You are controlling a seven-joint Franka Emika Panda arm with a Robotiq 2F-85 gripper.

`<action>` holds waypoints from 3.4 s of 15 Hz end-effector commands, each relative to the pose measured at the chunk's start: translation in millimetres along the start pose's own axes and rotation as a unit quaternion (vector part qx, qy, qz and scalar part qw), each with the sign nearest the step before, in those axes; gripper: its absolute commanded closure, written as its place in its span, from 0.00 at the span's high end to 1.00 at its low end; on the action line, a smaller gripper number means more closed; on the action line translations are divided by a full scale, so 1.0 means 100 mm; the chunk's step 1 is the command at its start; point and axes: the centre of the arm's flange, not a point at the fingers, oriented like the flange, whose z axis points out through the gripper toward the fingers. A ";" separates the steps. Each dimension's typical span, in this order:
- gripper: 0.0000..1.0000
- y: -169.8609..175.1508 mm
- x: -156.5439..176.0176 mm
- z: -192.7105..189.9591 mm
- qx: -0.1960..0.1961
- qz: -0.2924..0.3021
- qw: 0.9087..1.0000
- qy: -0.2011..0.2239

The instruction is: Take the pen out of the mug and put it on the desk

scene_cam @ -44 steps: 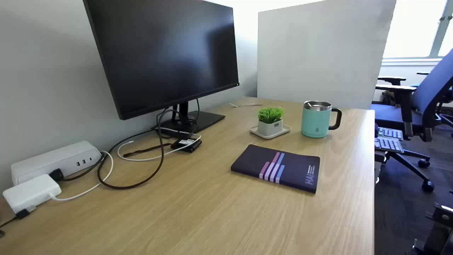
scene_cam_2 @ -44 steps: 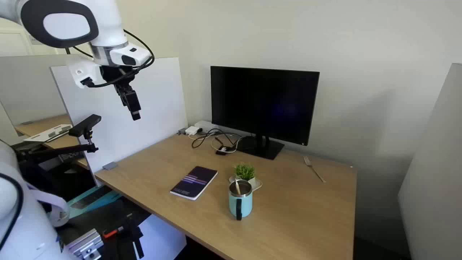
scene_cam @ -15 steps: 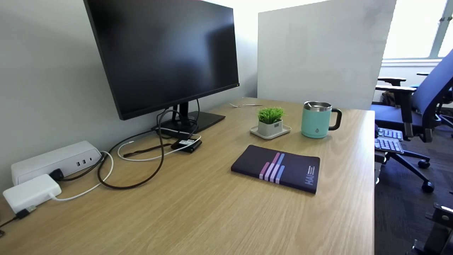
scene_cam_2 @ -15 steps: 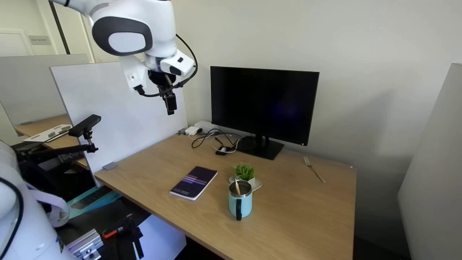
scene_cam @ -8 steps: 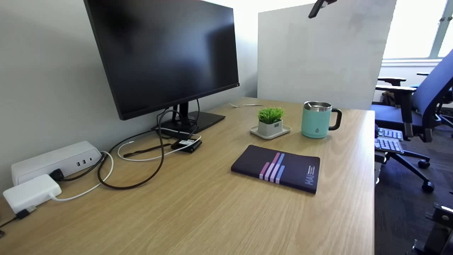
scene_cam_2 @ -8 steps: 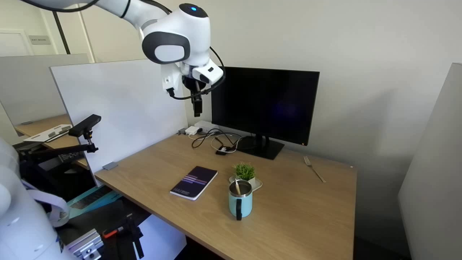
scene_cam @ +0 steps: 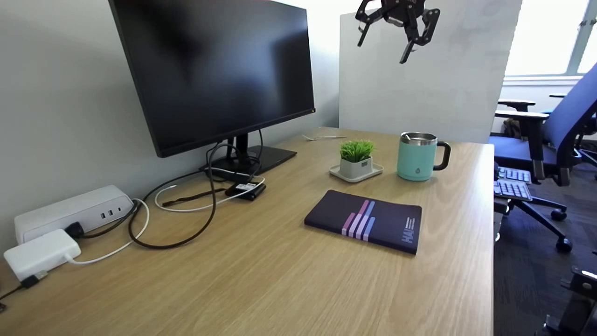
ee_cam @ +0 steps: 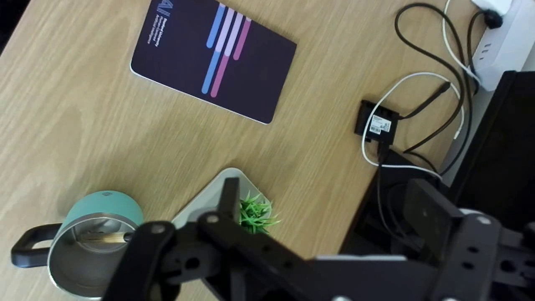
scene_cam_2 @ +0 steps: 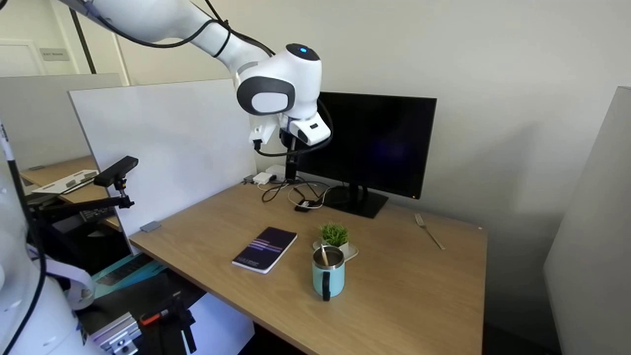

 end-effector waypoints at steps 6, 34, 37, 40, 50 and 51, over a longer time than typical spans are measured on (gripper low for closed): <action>1.00 0.39 0.30 0.02 -0.003 0.105 0.994 -0.002; 1.00 1.32 1.06 0.80 -0.017 0.220 0.975 -0.031; 1.00 1.42 1.13 0.92 -0.021 0.223 0.974 -0.032; 1.00 1.49 1.14 1.03 -0.025 0.226 0.973 -0.032; 1.00 1.46 1.10 1.01 -0.038 0.227 0.972 -0.033; 1.00 1.46 1.10 1.01 -0.038 0.227 0.972 -0.033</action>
